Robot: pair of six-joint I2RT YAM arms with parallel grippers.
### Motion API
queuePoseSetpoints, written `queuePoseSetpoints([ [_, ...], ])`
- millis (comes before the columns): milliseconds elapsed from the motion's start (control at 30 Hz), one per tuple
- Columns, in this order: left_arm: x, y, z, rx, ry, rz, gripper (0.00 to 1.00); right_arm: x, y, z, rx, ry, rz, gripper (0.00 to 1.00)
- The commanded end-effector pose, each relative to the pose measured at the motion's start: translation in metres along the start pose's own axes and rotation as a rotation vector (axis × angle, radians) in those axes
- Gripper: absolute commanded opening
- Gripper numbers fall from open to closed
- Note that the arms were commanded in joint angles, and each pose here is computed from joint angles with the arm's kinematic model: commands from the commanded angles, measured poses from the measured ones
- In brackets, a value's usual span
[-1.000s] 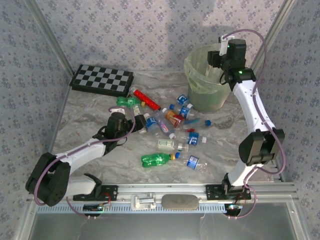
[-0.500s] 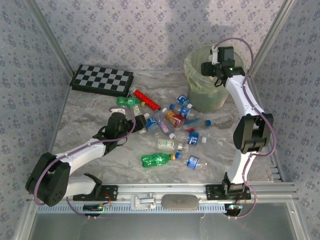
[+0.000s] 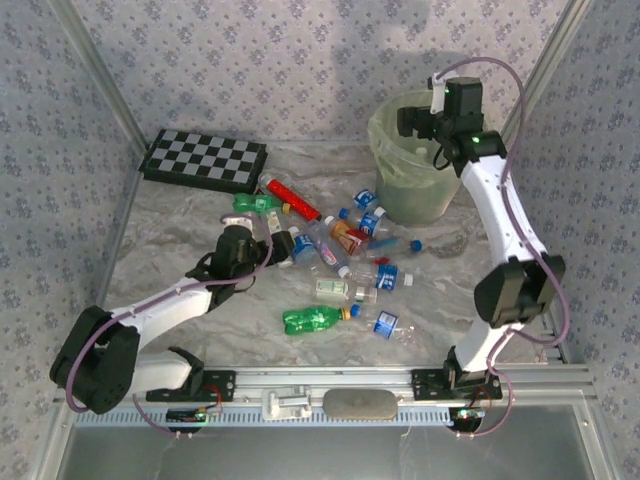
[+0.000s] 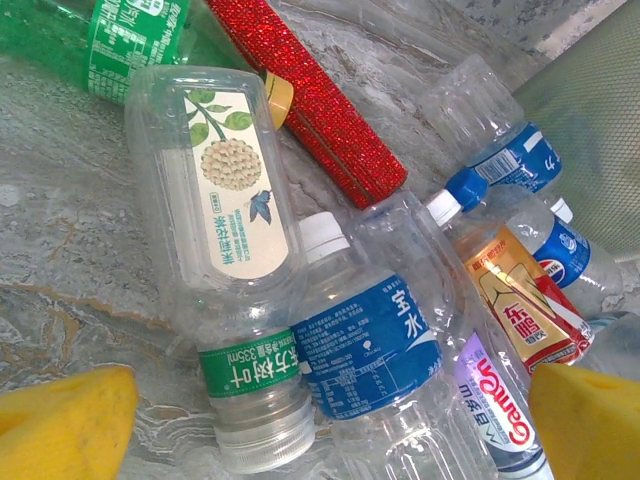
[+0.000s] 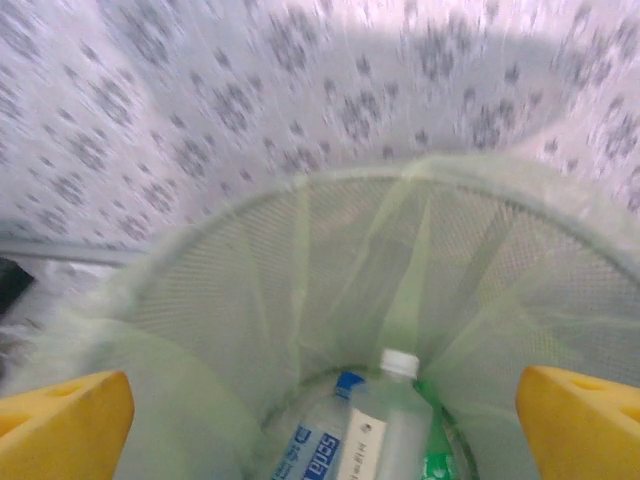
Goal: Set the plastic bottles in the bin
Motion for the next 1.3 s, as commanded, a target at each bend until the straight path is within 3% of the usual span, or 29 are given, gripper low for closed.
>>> queuePoseSetpoints([
  [0, -0.005, -0.018, 0.009, 0.029, -0.022, -0.056, 1.00, -0.047, 0.009, 0.026, 0.002, -0.123, 0.019, 1.00],
  [167, -0.008, -0.030, 0.002, 0.086, 0.015, -0.094, 1.00, -0.082, 0.032, 0.011, 0.056, -0.155, 0.127, 1.00],
  [400, -0.023, -0.047, -0.016, 0.259, 0.100, -0.119, 1.00, -0.110, 0.067, -0.039, 0.112, -0.153, 0.231, 1.00],
  [600, -0.035, -0.054, -0.035, 0.354, 0.176, -0.153, 1.00, -0.111, 0.091, -0.095, 0.214, -0.101, 0.284, 1.00],
  [800, -0.039, -0.060, -0.074, 0.489, 0.331, -0.161, 1.00, -0.101, 0.106, -0.128, 0.315, -0.088, 0.301, 1.00],
  [1267, -0.044, -0.045, -0.142, 0.686, 0.571, -0.121, 1.00, -0.080, 0.114, -0.133, 0.325, -0.030, 0.297, 1.00],
])
Point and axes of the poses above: each hand's point on the last joint's axis, 136 mm out from that joint toward the fingers, its own x axis out along the fingers, its own y axis along the line the jaws close on, z = x × y, the point moved 3 cm from there along -x, back along the fingers, and after that the axes turned 5 degrees about -x, right-handed, at the moved point
